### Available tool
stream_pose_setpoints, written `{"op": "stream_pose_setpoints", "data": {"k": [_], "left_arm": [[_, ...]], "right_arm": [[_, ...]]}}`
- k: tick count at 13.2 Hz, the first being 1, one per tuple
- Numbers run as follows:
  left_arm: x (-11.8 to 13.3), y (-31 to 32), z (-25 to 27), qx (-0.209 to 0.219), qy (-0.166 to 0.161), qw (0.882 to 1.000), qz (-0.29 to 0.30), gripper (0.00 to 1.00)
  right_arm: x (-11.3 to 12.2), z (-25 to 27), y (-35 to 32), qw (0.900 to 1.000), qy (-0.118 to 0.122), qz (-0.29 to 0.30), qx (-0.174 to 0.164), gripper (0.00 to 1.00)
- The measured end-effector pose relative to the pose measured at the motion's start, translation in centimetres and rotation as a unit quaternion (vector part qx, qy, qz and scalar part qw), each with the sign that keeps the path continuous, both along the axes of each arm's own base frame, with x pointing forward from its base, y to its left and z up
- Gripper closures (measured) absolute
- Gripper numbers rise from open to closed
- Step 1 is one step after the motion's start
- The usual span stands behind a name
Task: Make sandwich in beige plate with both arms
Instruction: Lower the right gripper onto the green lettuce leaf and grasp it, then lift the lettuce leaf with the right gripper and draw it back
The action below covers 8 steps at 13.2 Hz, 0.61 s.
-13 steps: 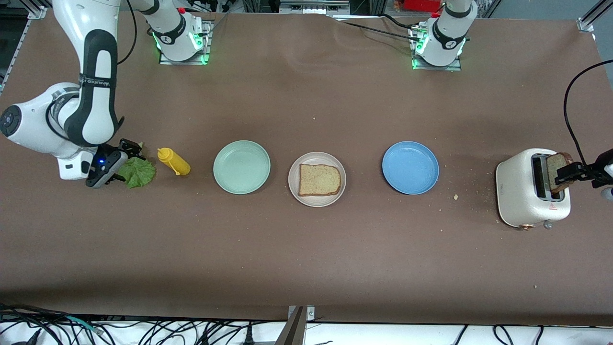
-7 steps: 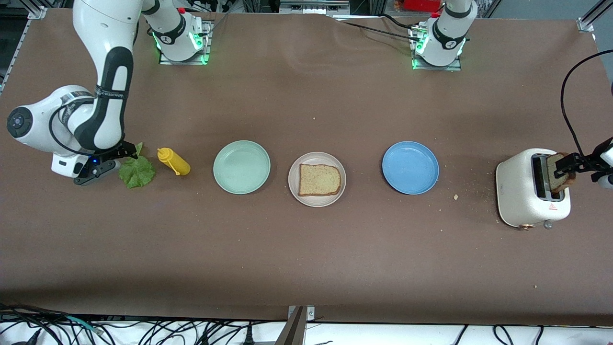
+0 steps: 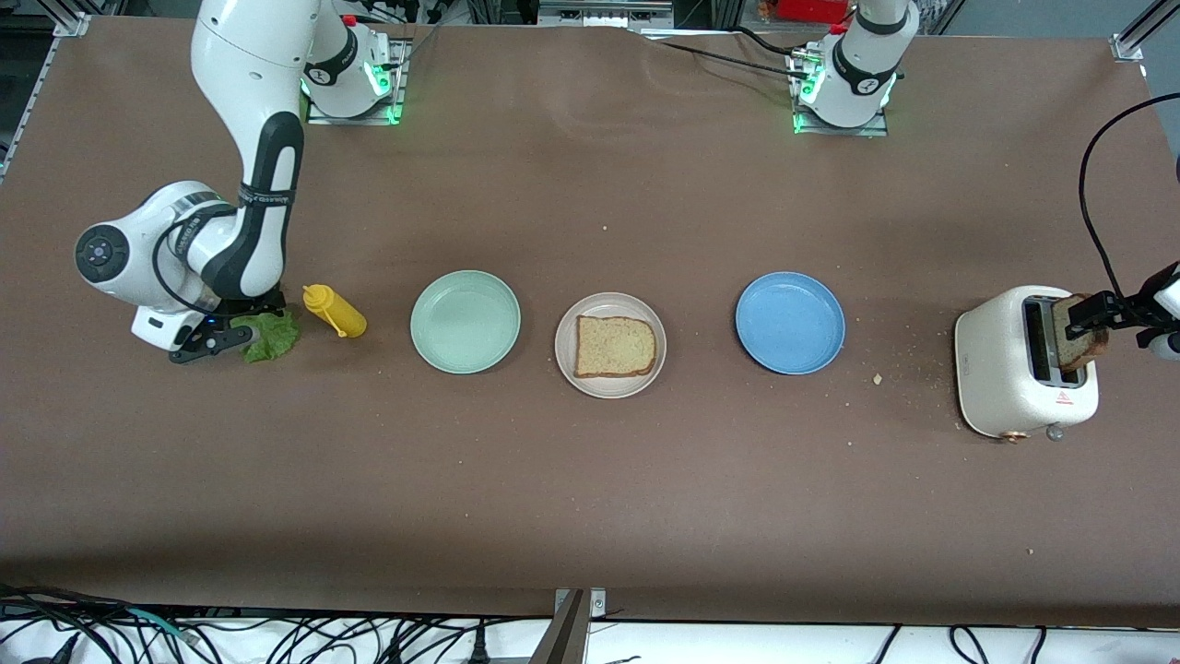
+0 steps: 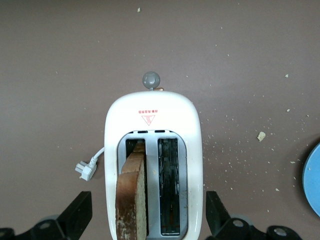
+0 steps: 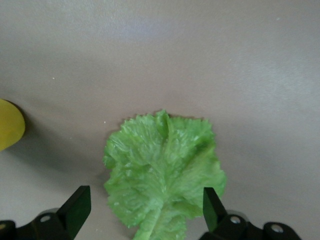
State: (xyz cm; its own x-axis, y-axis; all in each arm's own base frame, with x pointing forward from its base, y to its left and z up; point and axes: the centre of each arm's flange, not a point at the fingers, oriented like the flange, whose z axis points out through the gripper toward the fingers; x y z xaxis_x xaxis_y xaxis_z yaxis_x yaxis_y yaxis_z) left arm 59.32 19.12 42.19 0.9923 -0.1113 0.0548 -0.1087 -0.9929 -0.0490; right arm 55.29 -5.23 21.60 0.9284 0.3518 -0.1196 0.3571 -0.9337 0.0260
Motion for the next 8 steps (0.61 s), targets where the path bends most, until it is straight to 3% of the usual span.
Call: {"op": "stream_pose_setpoints", "data": {"k": [5, 6, 8], "left_arm": [[-0.4, -0.3, 0.0, -0.005, 0.017, 1.000, -0.010, 0.00], [-0.4, -0.3, 0.0, -0.005, 0.017, 1.000, -0.013, 0.00], [-0.4, -0.3, 0.0, -0.005, 0.017, 1.000, -0.015, 0.00]], "right_arm": [[-0.7, -4.0, -1.9, 1.000, 0.013, -0.014, -0.013, 0.01], [-0.8, -4.4, -2.3, 1.000, 0.014, -0.018, -0.012, 0.05], [-0.7, -4.2, -2.4, 1.000, 0.013, -0.019, -0.010, 0.30]]}}
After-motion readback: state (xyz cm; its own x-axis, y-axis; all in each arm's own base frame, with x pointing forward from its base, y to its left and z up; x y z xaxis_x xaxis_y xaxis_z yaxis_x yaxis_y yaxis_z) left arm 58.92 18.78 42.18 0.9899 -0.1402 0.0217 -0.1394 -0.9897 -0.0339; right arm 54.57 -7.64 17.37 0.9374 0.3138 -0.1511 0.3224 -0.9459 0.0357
